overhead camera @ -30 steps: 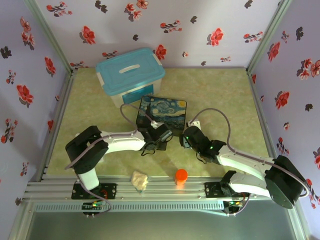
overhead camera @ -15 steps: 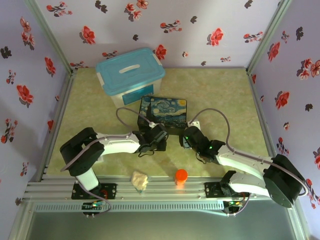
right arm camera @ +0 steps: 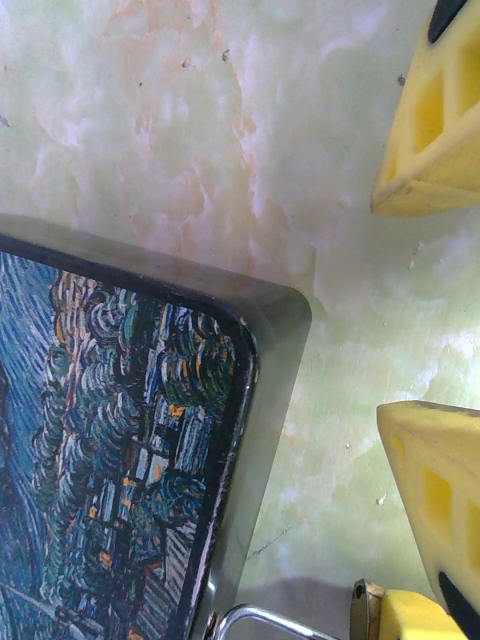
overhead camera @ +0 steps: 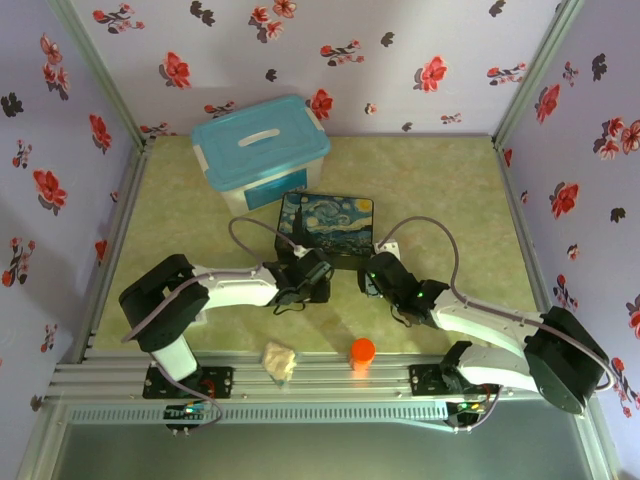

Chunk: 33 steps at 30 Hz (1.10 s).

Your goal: Unlock the padlock with the key

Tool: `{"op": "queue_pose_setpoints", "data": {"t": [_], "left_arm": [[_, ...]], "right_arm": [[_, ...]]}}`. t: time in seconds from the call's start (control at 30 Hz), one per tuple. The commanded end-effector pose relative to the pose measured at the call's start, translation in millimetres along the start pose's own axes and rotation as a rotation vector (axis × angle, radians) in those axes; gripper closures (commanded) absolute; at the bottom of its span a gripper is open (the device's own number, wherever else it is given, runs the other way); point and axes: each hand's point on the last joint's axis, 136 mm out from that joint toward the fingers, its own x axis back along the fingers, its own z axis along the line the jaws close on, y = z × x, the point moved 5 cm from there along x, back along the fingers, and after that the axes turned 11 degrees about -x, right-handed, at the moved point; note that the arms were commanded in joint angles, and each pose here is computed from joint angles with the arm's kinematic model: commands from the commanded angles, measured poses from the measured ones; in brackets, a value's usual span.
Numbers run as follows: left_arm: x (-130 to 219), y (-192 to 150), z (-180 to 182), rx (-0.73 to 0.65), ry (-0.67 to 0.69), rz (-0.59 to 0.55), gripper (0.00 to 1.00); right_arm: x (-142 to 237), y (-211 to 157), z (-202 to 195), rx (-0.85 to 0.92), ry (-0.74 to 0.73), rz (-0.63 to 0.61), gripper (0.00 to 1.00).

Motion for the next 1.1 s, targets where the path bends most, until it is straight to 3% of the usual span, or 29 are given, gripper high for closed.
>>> {"op": "queue_pose_setpoints", "data": {"t": [0.0, 0.1, 0.2, 0.3, 0.57, 0.7, 0.83, 0.93, 1.07], "left_arm": [[-1.4, -4.0, 13.2, 0.007, 0.078, 0.024, 0.71], [-1.5, -3.3, 12.3, 0.004, 0.075, 0.024, 0.58], [3.6, -0.5, 8.7, -0.010, 0.054, -0.004, 0.58], [11.1, 3.0, 8.9, -0.012, 0.048, -0.031, 0.50], [40.8, 13.1, 15.6, -0.014, 0.064, -0.123, 0.40], [68.2, 24.4, 19.9, 0.006, 0.039, -0.207, 0.40], [98.6, 36.0, 25.9, 0.052, -0.045, -0.339, 0.27], [113.4, 39.5, 35.7, 0.095, -0.074, -0.405, 0.19], [119.0, 35.8, 47.2, 0.128, -0.087, -0.439, 0.18]], "right_arm": [[-1.5, -0.2, -2.9, -0.023, -0.007, -0.005, 0.49], [-2.2, -0.4, -0.6, -0.024, 0.003, 0.004, 0.49], [-2.3, -1.8, 1.5, -0.025, 0.018, 0.016, 0.49], [-1.5, -0.9, 1.7, -0.026, 0.020, 0.013, 0.50], [7.7, 7.5, 8.2, -0.055, 0.088, -0.033, 0.48], [14.8, 10.8, 24.5, -0.071, 0.224, -0.036, 0.46], [19.3, 12.6, 43.9, -0.080, 0.357, -0.010, 0.43], [15.1, 13.1, 52.5, -0.086, 0.376, 0.021, 0.42], [-1.6, 9.1, 64.1, -0.096, 0.380, 0.081, 0.44]]}}
